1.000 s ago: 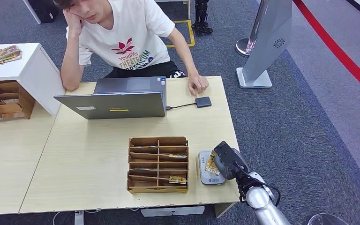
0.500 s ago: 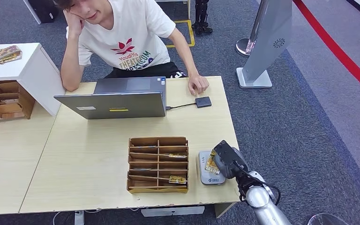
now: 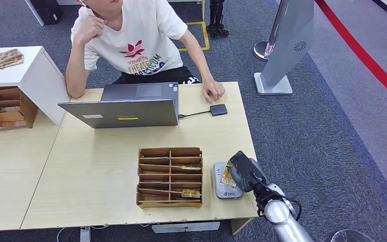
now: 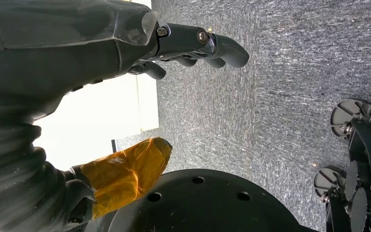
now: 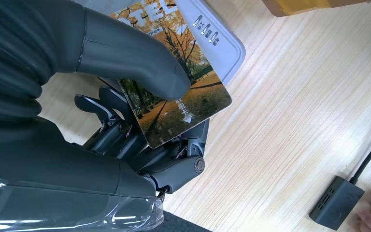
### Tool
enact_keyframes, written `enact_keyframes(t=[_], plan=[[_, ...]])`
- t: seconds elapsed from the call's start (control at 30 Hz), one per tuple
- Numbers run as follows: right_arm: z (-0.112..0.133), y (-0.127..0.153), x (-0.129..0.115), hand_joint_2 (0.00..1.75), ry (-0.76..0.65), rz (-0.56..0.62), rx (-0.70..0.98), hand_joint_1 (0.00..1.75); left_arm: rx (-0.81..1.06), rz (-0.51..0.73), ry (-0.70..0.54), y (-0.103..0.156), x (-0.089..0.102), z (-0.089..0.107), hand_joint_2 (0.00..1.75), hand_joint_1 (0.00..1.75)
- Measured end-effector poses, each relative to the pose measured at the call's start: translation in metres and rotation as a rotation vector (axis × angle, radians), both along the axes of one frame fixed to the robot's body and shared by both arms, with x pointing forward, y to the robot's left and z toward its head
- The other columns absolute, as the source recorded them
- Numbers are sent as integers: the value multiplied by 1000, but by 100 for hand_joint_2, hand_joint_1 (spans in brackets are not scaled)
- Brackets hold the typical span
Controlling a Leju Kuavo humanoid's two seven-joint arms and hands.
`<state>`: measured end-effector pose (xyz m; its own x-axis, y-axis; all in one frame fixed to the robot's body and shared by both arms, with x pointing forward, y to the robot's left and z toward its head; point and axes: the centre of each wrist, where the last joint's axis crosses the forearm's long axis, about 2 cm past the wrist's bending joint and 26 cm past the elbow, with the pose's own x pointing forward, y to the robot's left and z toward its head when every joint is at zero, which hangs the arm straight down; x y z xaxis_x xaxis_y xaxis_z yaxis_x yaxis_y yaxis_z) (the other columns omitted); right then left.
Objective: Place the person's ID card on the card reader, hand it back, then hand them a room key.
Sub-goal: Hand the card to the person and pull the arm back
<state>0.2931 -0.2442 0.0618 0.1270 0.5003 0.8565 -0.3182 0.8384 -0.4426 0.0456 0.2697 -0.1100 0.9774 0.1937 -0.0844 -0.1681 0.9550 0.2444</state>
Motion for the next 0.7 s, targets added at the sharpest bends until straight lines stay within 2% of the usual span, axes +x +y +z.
enact_keyframes(t=[0.7], plan=[[0,0,0,175,0,0,0,175,2,0,0,1,0,0,175,0]])
